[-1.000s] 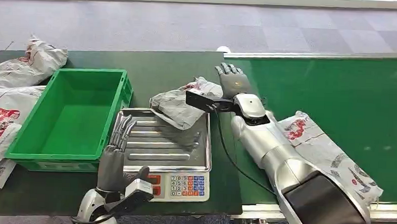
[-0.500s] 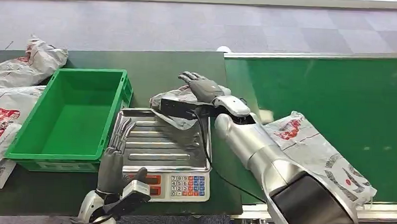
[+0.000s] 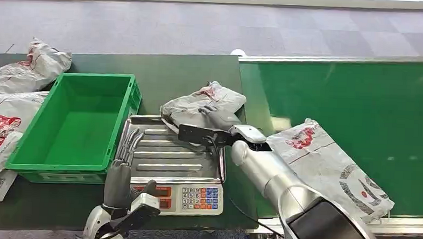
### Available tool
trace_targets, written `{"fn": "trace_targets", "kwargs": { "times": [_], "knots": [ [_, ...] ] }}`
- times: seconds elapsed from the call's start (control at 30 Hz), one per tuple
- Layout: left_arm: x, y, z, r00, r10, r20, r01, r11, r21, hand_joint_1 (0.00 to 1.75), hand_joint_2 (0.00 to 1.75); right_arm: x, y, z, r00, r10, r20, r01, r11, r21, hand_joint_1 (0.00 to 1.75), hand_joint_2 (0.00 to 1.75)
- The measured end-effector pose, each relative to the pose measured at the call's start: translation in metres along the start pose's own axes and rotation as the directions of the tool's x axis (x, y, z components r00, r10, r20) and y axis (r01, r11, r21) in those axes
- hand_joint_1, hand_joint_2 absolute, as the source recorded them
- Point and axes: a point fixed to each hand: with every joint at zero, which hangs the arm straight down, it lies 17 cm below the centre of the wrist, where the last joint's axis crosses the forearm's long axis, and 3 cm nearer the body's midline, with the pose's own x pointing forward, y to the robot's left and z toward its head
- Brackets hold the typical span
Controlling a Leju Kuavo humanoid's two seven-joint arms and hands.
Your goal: Moved the parcel from conveyor to table for the left to box.
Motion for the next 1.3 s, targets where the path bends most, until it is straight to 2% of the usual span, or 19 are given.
{"fn": "trace_targets", "kwargs": {
  "times": [0.73, 0.87, 0.97, 1.13, 1.3],
  "knots": [
    [-0.005, 0.001, 0.002, 1.000, -0.010, -0.010, 0.010, 1.000, 0.009, 0.00, 0.00, -0.020, -0.003, 0.004, 0.999, 0.017, -0.047, -0.018, 1.000, -0.010, 1.75, 1.75],
    [-0.007, 0.003, 0.003, 1.000, -0.012, -0.020, 0.012, 1.000, 0.014, 0.00, 0.00, -0.015, -0.014, 0.002, 0.999, 0.027, -0.019, -0.028, 0.998, -0.059, 1.75, 1.75],
    [-0.007, 0.003, 0.003, 1.000, -0.013, -0.021, 0.013, 1.000, 0.014, 0.00, 0.00, 0.018, -0.032, -0.002, 0.995, 0.007, 0.101, 0.005, 0.993, -0.117, 1.75, 1.75],
    [-0.004, 0.008, 0.000, 1.000, 0.008, -0.008, -0.007, 0.999, 0.042, 0.00, 0.00, 0.113, -0.081, -0.008, 0.945, -0.070, 0.320, 0.143, 0.967, -0.212, 1.75, 1.75],
    [-0.006, 0.020, -0.003, 0.999, 0.050, -0.001, -0.049, 0.994, 0.101, 0.00, 0.00, 0.208, -0.082, 0.003, 0.863, 0.060, 0.502, 0.064, 0.972, -0.226, 1.75, 1.75]
  ]
}}
